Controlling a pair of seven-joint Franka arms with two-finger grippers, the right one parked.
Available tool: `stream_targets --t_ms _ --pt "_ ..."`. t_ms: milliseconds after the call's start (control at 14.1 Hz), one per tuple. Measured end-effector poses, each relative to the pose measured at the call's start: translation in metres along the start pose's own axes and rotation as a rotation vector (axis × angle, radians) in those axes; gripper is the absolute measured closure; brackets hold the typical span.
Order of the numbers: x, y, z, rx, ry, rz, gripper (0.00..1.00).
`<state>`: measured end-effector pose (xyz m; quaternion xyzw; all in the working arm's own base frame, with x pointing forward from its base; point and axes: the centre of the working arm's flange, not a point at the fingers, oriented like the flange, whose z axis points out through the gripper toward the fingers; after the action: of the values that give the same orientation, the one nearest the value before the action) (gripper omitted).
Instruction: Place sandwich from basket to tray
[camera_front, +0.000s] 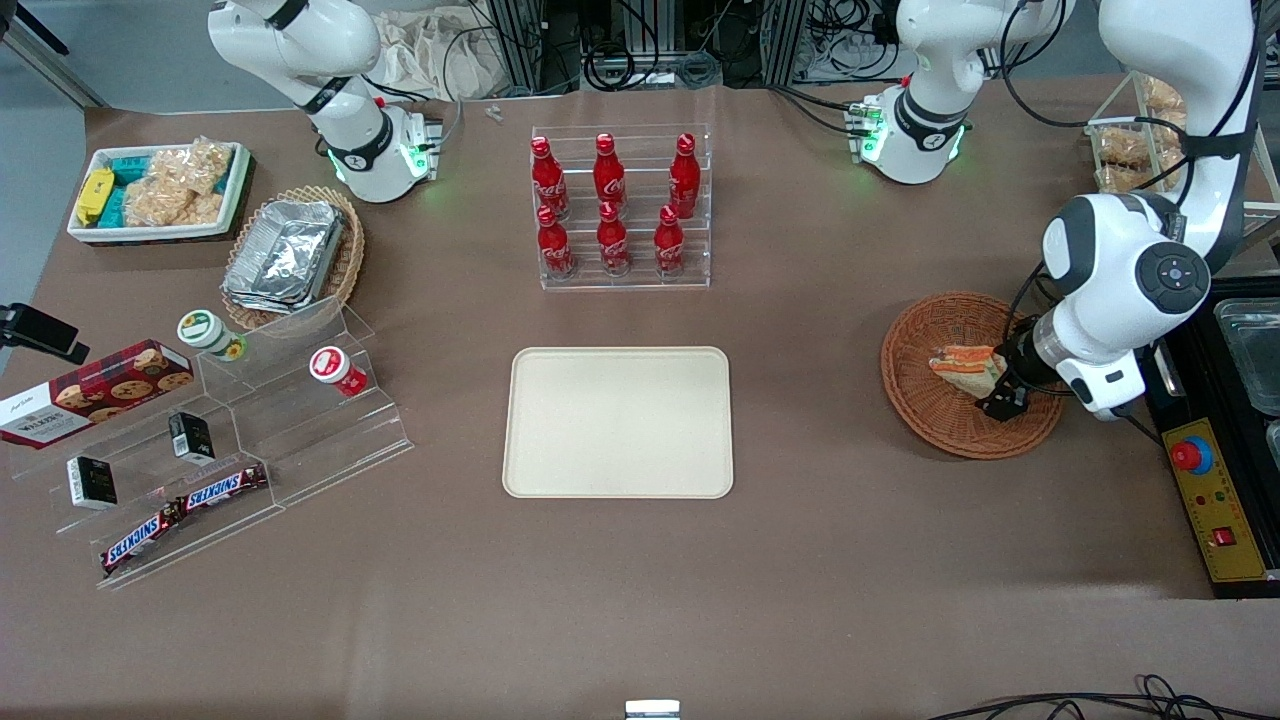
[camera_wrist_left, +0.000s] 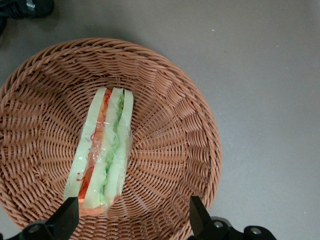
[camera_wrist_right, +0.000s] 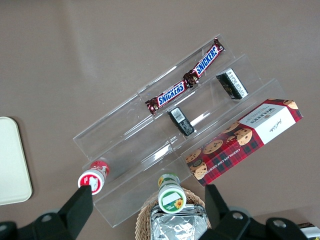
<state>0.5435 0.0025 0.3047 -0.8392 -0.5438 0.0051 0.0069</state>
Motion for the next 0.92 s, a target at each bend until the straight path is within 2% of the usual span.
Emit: stream_targets --t_ms 213,497,923 --pt "0.003 0.000 0.017 0.000 -0.005 -0.026 0.00" --pt "0.005 -0.001 0.036 0.018 -0.016 -0.060 0.00" --pt "0.004 -0.004 0.045 0.014 -0.016 -0.076 0.00"
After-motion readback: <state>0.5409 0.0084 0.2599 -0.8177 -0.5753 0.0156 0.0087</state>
